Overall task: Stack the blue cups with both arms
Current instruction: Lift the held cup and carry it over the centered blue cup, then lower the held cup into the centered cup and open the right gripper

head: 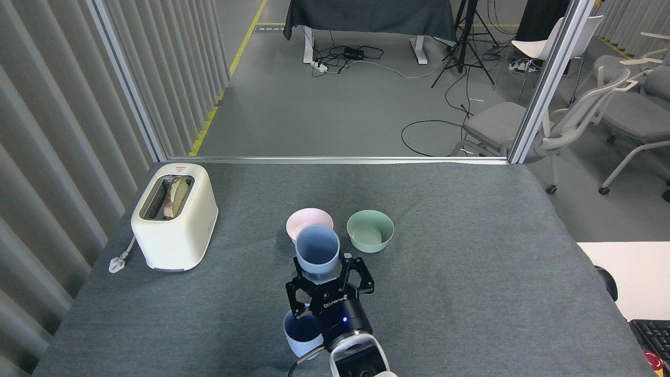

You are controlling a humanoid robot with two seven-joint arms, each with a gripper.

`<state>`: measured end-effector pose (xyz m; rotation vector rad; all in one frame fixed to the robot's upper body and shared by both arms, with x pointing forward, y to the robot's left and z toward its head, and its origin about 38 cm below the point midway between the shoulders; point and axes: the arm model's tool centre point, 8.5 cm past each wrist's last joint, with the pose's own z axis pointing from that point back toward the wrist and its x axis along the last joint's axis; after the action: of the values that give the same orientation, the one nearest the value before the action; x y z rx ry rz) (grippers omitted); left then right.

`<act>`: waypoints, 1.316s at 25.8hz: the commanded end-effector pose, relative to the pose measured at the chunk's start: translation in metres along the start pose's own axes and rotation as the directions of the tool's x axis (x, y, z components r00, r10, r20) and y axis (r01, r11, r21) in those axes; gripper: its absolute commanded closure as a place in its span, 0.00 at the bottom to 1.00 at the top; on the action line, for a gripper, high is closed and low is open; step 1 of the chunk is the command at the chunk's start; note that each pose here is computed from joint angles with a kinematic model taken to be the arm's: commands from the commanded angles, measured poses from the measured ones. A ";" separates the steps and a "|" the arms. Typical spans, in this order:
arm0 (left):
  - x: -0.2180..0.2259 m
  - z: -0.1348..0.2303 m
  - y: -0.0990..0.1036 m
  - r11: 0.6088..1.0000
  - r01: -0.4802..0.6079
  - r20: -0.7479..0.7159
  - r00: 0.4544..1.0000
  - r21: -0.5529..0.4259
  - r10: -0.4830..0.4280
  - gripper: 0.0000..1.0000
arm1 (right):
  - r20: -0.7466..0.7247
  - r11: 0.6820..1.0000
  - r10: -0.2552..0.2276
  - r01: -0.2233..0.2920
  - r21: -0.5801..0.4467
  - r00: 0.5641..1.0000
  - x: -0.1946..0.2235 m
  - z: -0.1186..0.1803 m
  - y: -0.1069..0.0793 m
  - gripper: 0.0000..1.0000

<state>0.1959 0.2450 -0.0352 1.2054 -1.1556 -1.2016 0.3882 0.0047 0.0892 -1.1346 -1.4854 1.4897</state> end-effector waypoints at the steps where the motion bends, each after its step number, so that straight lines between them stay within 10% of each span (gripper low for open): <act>1: 0.000 0.000 -0.001 1.000 -0.001 -0.002 1.000 -0.002 0.001 0.00 | 0.053 1.000 -0.017 0.017 0.004 0.998 0.033 0.025 0.000 0.36; 34: -0.002 0.001 -0.003 1.000 -0.014 -0.015 1.000 -0.010 0.014 0.00 | 0.051 0.993 -0.048 0.042 0.110 0.998 0.038 0.055 0.039 0.31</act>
<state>0.1948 0.2468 -0.0382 1.1947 -1.1458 -1.1883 0.3276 0.0200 0.0475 -1.0021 -1.4476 1.5578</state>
